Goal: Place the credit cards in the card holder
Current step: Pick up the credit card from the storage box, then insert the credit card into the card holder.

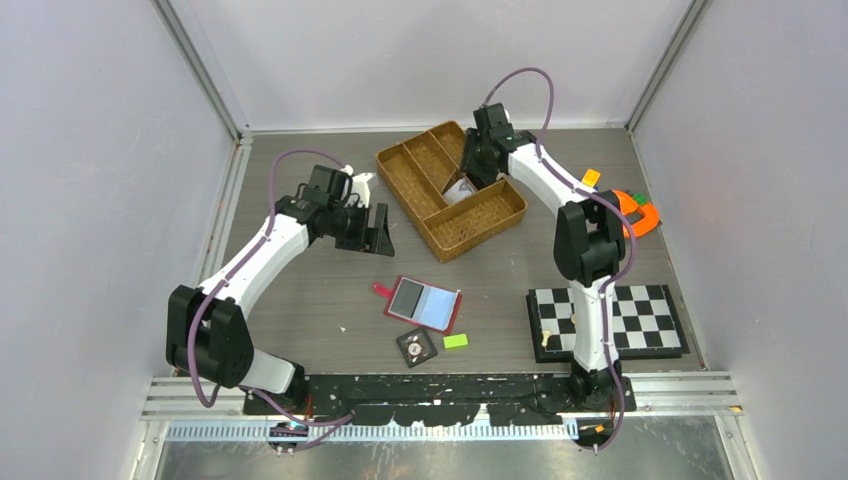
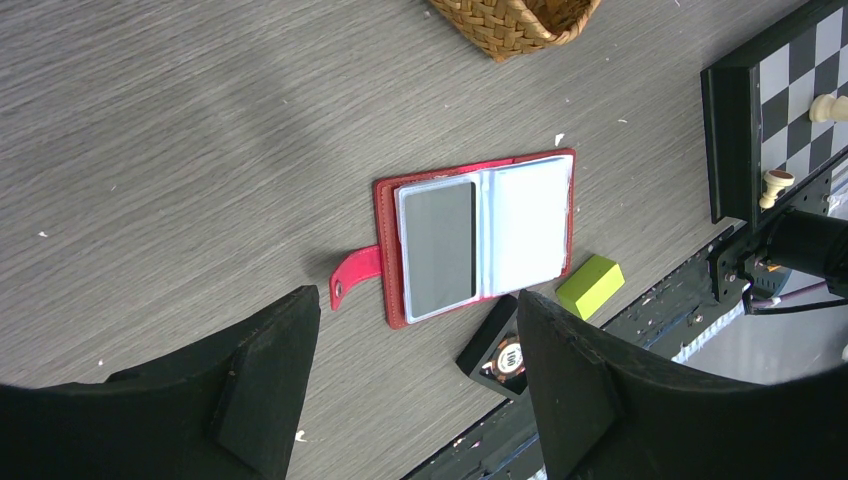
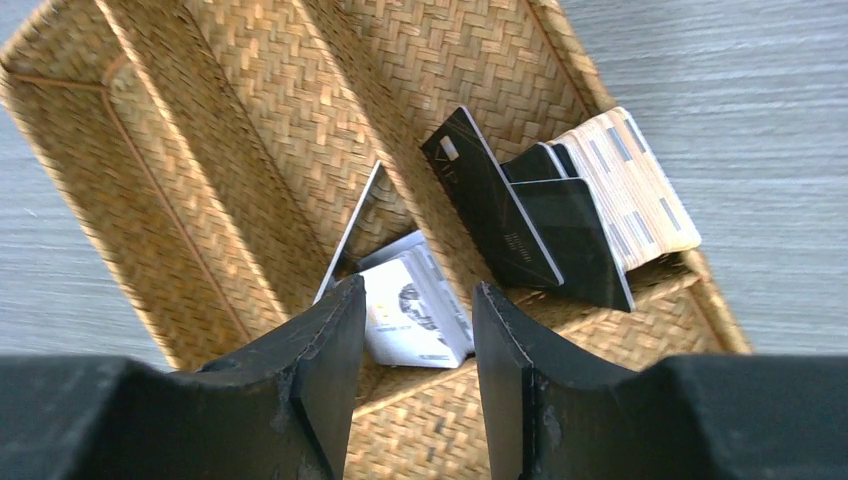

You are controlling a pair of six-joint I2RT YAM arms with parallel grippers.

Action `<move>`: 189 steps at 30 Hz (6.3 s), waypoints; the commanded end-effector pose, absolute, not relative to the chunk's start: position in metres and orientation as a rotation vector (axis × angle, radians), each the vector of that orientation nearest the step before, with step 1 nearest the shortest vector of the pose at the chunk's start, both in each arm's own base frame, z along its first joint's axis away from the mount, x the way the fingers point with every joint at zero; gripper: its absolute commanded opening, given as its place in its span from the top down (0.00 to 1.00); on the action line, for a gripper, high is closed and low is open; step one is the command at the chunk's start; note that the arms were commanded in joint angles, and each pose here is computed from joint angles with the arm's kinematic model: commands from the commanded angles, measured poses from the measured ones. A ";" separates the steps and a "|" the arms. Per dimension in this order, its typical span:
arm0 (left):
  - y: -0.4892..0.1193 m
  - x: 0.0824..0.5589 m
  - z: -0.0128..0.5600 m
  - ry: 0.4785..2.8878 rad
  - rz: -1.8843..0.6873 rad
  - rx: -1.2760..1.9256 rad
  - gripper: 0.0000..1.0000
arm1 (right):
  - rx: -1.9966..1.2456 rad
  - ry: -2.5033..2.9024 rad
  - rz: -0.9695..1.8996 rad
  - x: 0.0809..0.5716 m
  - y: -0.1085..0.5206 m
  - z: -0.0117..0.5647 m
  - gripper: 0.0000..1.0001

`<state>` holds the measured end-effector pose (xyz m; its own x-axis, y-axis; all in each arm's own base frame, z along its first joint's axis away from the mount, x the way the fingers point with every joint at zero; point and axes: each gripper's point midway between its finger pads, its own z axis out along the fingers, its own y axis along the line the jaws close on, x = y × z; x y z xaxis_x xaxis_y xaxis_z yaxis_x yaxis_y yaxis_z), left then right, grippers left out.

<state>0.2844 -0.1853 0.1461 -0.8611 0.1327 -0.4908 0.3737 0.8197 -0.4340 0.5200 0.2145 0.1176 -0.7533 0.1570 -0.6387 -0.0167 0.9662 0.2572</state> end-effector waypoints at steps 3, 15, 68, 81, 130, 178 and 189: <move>-0.189 0.286 0.151 2.524 -0.764 0.397 0.26 | 0.303 2.327 0.387 0.531 0.241 0.142 0.52; -0.190 0.285 0.152 2.520 -0.775 0.396 0.26 | 0.479 2.350 0.371 0.535 0.252 0.110 0.50; -0.244 0.278 0.365 1.826 -1.383 0.234 0.23 | -0.205 1.542 1.498 0.326 0.309 0.391 1.00; -0.250 0.268 0.398 1.683 -1.561 0.197 0.68 | -0.295 1.453 1.689 0.257 0.315 0.405 1.00; -0.251 0.228 0.042 2.907 -1.163 0.359 1.00 | 0.329 2.568 0.940 0.223 0.262 0.024 0.55; -0.239 0.247 0.059 2.510 -1.121 -0.160 1.00 | 0.278 2.602 0.623 0.261 0.252 -0.009 0.99; -0.233 0.251 0.069 2.468 -1.130 -0.203 1.00 | 0.282 2.617 0.533 0.265 0.244 -0.017 1.00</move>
